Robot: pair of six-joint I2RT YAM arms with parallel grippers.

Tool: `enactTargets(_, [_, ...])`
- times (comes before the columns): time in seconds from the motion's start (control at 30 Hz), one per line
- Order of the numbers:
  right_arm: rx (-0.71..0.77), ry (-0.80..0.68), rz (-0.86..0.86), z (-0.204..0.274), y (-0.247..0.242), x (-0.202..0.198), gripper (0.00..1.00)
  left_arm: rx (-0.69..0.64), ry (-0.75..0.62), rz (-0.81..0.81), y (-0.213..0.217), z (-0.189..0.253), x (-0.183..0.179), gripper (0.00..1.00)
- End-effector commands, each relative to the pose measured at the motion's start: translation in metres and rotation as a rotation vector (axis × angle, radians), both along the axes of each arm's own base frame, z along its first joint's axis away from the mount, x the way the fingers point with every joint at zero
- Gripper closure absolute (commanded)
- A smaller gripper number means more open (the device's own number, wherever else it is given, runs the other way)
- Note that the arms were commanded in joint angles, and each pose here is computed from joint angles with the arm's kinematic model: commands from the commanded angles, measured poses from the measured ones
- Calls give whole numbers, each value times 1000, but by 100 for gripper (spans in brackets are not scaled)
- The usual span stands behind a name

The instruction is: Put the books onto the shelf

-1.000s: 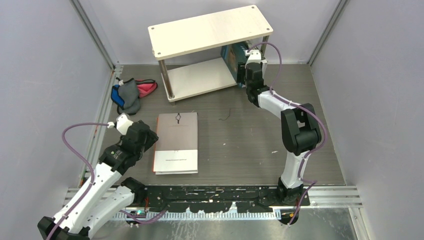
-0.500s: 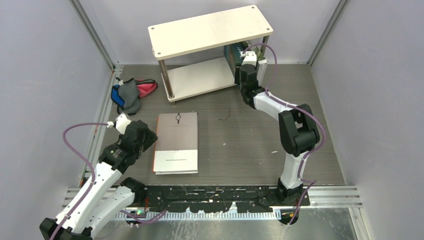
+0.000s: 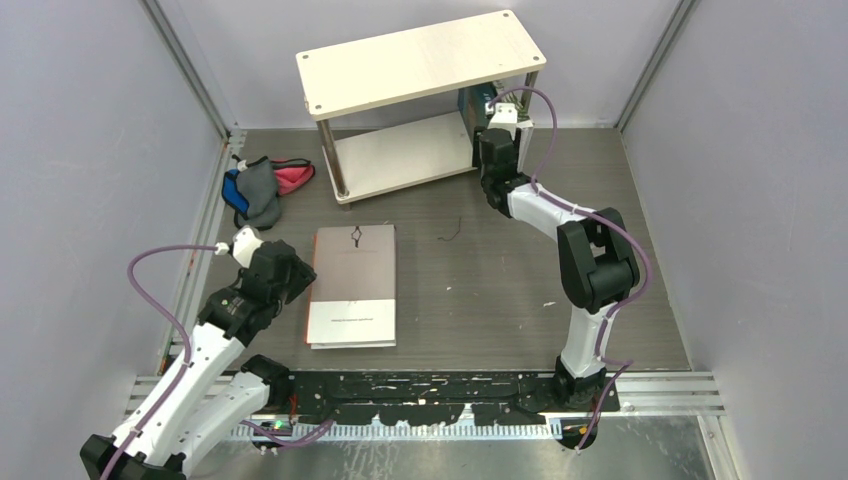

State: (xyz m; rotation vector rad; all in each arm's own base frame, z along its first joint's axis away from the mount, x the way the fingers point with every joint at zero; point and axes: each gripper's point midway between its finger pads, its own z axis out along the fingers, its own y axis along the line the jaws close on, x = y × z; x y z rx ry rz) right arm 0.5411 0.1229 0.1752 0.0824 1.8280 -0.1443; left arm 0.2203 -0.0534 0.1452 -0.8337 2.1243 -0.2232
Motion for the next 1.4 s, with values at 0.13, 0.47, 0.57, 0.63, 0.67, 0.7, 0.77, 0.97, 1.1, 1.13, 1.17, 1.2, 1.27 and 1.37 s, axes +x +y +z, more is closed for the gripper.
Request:
enactTargets(0.13, [36, -114, -77, 60, -17, -8, 34, -23, -55, 1, -2, 17, 9, 43])
enactTargets(0.47, [65, -127, -79, 79, -20, -21, 32, -32, -57, -7, -3, 18, 10, 44])
enactTargets(0.57, [74, -125, -83, 81, -22, -25, 32, -37, -60, -8, -3, 20, 9, 43])
enactTargets(0.63, [81, -126, -87, 84, -23, -30, 32, -36, -59, -9, -3, 20, 9, 43])
enactTargets(0.67, [83, -124, -90, 85, -23, -33, 32, -37, -59, -8, -3, 21, 8, 43])
enactTargets(0.7, [87, -127, -91, 88, -23, -37, 32, -36, -58, -7, -3, 21, 9, 44])
enactTargets(0.77, [89, -126, -92, 93, -23, -46, 32, -37, -59, -3, -3, 21, 9, 43])
enactTargets(0.97, [102, -125, -89, 116, -24, -80, 32, -64, -39, 11, -6, 20, 10, 43])
enactTargets(1.1, [118, -105, -72, 123, -20, -107, 32, -103, -34, 5, -12, 21, 10, 43])
enactTargets(1.13, [125, -99, -65, 125, -18, -114, 31, -114, -37, -1, -14, 21, 10, 43])
enactTargets(1.17, [134, -92, -55, 126, -14, -121, 31, -125, -37, -5, -16, 21, 10, 43])
enactTargets(1.2, [139, -82, -46, 126, -12, -128, 31, -136, -38, -8, -18, 20, 11, 43])
enactTargets(1.27, [161, -67, -25, 124, -5, -143, 30, -155, -37, -14, -22, 17, 11, 43])
enactTargets(1.37, [224, -30, 18, 115, 7, -164, 29, -181, -41, -22, -26, 12, 11, 44])
